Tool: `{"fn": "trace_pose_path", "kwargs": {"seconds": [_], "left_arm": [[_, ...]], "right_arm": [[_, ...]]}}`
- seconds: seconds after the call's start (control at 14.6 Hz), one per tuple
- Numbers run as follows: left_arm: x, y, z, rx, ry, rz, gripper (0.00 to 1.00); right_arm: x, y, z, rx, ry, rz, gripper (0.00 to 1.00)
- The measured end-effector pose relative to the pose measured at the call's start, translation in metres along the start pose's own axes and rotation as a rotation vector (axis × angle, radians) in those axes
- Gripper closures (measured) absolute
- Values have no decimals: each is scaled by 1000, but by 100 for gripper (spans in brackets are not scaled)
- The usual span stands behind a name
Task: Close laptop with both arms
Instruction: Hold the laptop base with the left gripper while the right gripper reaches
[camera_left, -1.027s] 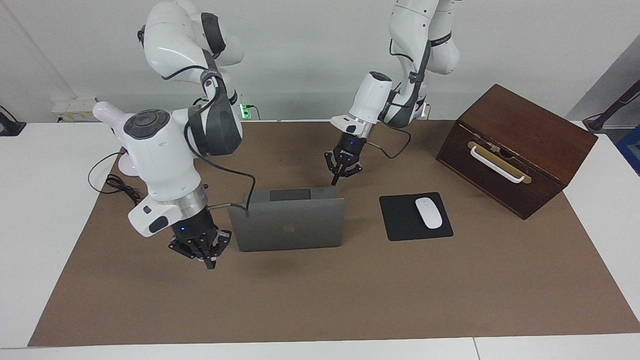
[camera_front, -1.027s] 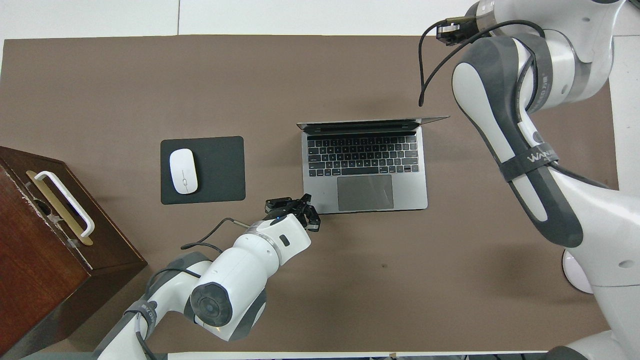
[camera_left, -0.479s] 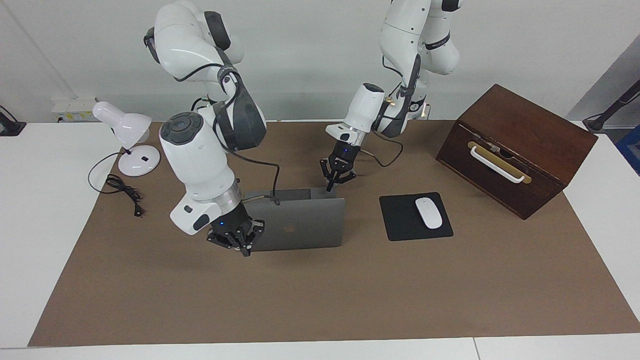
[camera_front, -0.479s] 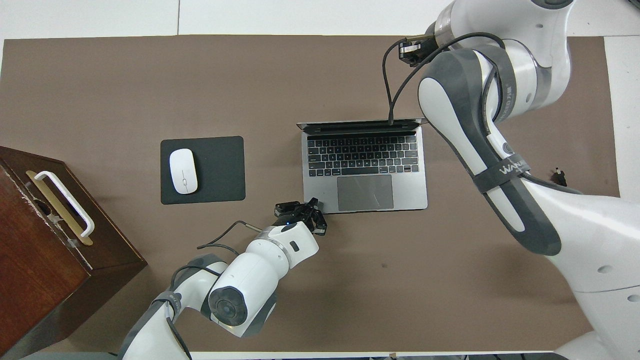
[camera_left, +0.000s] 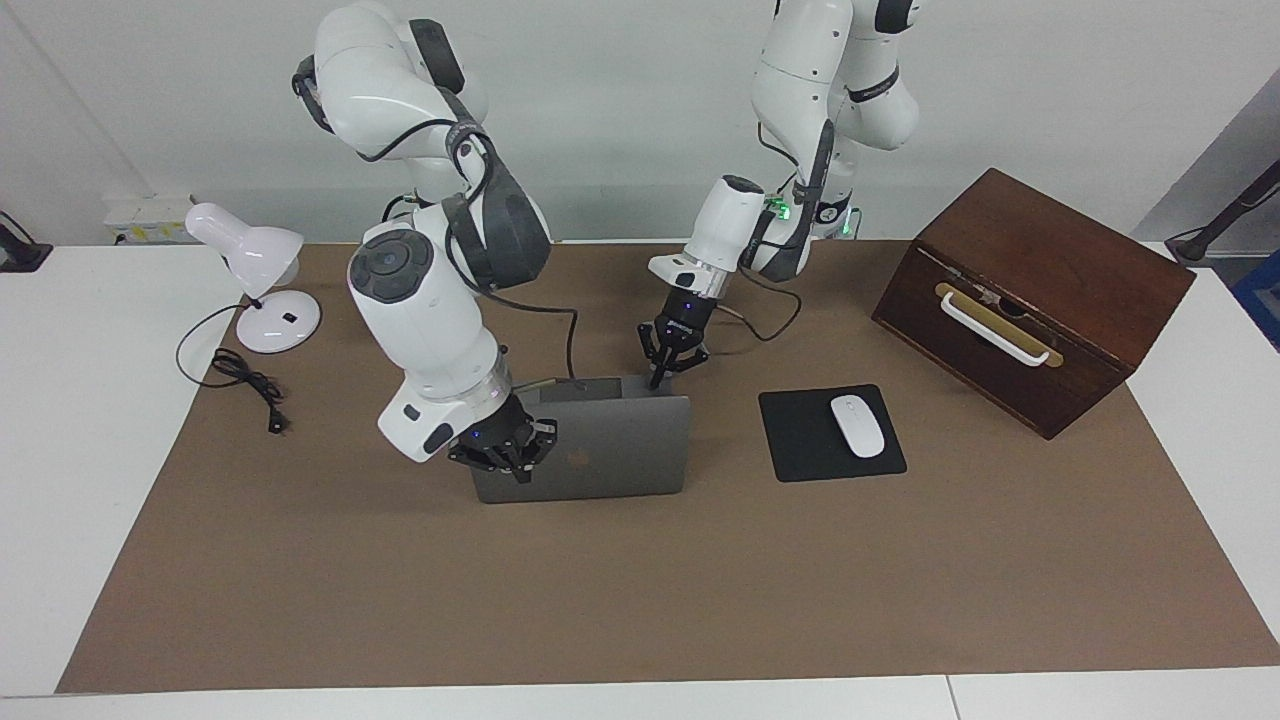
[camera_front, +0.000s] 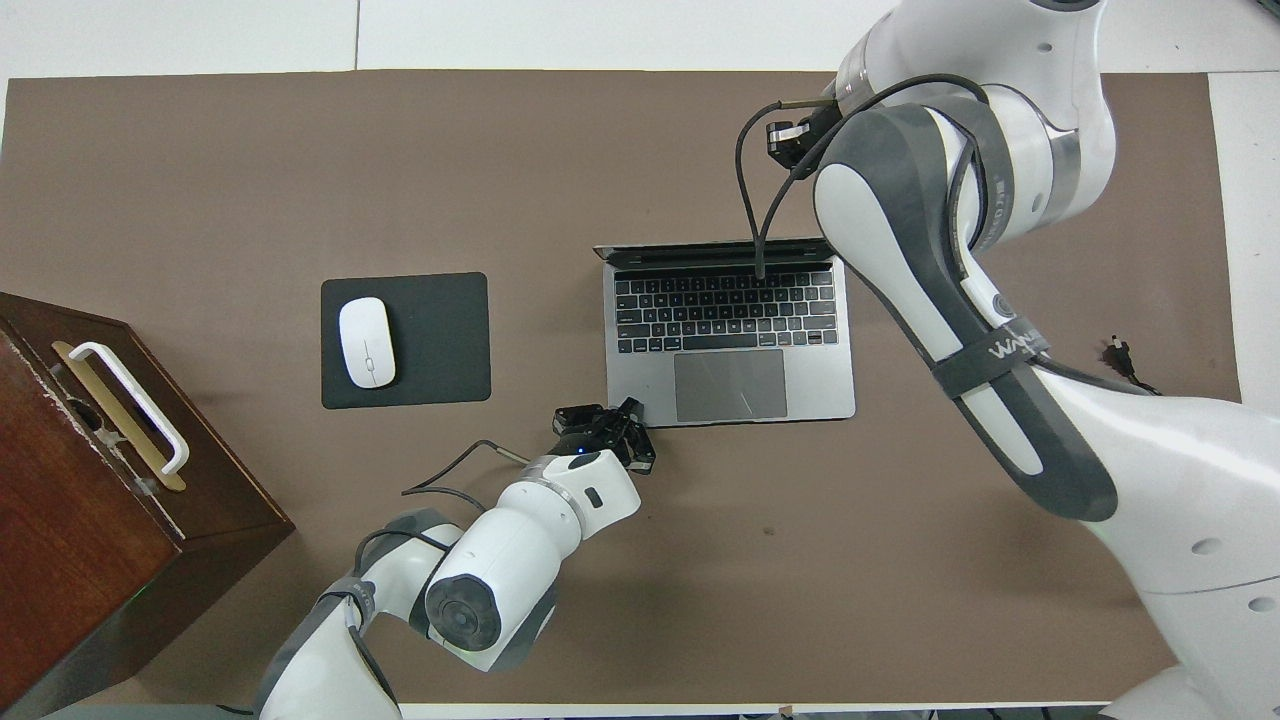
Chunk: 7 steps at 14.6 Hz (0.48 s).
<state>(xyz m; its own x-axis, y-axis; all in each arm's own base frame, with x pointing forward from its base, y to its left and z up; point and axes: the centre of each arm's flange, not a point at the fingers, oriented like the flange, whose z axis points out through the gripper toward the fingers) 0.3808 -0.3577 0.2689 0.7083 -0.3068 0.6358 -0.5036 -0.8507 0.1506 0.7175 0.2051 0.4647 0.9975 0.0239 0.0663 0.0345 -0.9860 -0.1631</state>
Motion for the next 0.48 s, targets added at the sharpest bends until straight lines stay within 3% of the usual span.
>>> {"fn": "trace_pose_path", "kwargs": {"seconds": [0.48], "left_arm": [[0, -3, 1, 4, 1, 87, 99]], "right_arm": [[-19, -3, 10, 42, -166, 18, 99]]}}
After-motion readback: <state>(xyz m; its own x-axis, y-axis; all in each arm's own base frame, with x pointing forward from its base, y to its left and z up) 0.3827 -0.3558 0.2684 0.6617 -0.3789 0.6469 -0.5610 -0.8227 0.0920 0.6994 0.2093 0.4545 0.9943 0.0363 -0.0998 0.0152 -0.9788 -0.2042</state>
